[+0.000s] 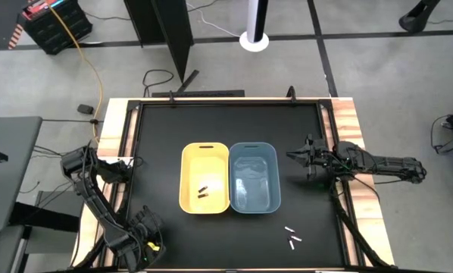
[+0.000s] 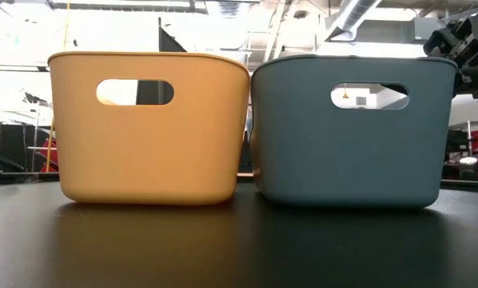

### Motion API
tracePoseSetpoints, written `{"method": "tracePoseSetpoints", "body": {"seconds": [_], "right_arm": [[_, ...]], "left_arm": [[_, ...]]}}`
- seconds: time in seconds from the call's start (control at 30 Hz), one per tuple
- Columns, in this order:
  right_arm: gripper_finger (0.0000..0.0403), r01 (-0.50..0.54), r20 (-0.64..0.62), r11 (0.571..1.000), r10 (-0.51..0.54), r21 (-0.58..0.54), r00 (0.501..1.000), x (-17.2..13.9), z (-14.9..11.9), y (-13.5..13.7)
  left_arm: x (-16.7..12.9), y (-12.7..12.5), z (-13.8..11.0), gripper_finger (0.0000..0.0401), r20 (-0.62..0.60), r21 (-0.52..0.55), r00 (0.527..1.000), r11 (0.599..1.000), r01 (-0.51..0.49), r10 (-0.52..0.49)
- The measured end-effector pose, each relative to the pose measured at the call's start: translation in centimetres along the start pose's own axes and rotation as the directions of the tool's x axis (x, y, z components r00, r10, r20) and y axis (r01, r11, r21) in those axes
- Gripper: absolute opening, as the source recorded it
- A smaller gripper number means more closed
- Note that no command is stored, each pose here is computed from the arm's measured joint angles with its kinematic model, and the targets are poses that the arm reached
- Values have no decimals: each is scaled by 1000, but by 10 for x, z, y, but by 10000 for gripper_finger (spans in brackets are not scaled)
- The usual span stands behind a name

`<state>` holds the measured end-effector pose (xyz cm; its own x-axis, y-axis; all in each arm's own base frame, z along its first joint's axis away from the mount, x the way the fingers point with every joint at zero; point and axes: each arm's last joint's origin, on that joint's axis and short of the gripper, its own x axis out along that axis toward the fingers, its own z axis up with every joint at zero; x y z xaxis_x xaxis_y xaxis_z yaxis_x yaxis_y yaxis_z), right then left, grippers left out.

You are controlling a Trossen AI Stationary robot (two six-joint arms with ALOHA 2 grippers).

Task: Sort batteries
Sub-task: Put the black battery into the yellow bin

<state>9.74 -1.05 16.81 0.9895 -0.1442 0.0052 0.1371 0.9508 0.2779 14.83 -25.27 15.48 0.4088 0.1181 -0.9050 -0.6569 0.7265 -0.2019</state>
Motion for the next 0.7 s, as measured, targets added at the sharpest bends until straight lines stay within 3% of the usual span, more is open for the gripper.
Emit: {"method": "tracePoseSetpoints", "body": {"seconds": [0.27,0.47,0.57,0.7], "right_arm": [[43,0,0,1000,0,0,1000,0,0,0],[43,0,0,1000,0,0,1000,0,0,0],[43,0,0,1000,0,0,1000,0,0,0],[43,0,-1,1000,0,0,1000,0,0,0]], "left_arm": [[-4,1,3,17,53,16,998,1000,14,-15],[-30,2,19,17,160,45,978,991,124,-130],[-49,4,31,17,268,91,940,977,191,-209],[-70,7,55,17,453,176,851,963,205,-264]]}}
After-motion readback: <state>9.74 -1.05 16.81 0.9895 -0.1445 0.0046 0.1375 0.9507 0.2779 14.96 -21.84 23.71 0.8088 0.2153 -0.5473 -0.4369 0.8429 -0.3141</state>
